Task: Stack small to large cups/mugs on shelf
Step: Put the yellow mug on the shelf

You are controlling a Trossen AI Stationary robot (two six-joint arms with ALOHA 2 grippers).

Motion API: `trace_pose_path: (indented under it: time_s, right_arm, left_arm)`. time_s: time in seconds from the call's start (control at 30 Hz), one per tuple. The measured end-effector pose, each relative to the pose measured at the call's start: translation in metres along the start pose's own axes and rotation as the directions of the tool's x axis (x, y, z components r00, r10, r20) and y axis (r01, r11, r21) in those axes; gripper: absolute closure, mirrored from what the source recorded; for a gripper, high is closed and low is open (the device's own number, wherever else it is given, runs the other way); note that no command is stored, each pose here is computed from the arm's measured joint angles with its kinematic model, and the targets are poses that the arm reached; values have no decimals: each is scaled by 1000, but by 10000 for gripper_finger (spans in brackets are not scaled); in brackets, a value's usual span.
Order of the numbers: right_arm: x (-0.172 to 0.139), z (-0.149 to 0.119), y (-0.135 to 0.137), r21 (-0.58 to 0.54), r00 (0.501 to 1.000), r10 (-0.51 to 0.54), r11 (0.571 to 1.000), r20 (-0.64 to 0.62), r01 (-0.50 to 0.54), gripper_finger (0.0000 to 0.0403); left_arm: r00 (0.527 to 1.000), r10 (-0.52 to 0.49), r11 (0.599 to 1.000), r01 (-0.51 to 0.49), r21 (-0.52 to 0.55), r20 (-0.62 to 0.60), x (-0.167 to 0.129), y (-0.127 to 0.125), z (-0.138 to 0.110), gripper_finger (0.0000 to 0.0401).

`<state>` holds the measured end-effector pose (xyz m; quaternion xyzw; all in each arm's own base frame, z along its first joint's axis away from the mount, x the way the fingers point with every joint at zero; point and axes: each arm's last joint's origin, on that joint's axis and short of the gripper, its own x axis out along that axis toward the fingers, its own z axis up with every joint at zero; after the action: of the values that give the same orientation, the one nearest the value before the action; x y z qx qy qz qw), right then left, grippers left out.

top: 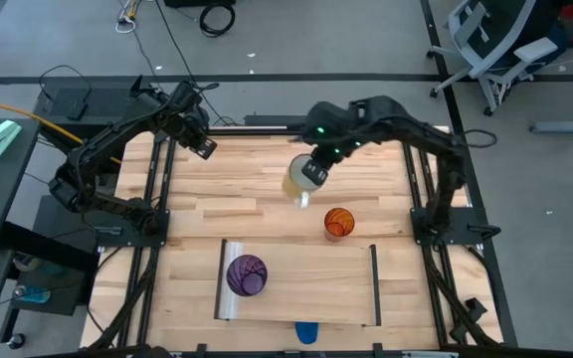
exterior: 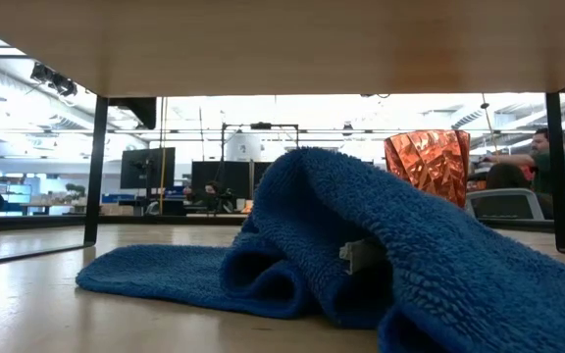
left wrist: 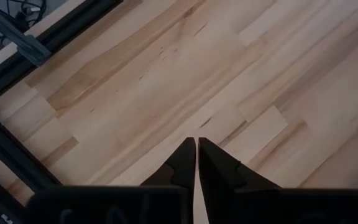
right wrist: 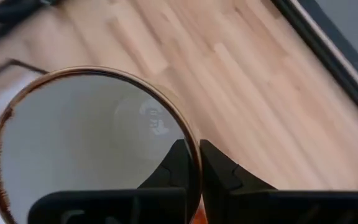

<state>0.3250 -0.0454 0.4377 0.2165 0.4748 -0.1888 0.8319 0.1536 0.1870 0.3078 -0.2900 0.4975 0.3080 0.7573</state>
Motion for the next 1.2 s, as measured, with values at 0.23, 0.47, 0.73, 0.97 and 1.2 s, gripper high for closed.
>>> trace_pose_path:
  time_s: [0.23, 0.47, 0.73, 0.97, 1.2]
  right_arm:
    - [-25, -33, 41, 35, 998, 54, 998, 29, -55, 386]
    - [-26, -66, 80, 25, 997, 63, 998, -37, -63, 386]
    - [-13, -91, 118, 75, 993, 75, 995, -96, -68, 386]
    - [19, -104, 144, 36, 987, 24, 999, -161, -19, 386]
    - [28, -113, 156, 60, 983, 9, 998, -183, 2, 386]
  left_arm:
    - [1000, 0, 1000, 0, 2, 10, 0, 0, 1, 370]
    - [1000, 0, 1000, 0, 2, 10, 0, 0, 1, 378]
    - [1000, 0, 1000, 0, 2, 10, 0, 0, 1, 381]
    - [1000, 0, 1000, 0, 2, 10, 0, 0, 1, 378]
    - [1000, 0, 1000, 0, 2, 10, 0, 0, 1, 387]
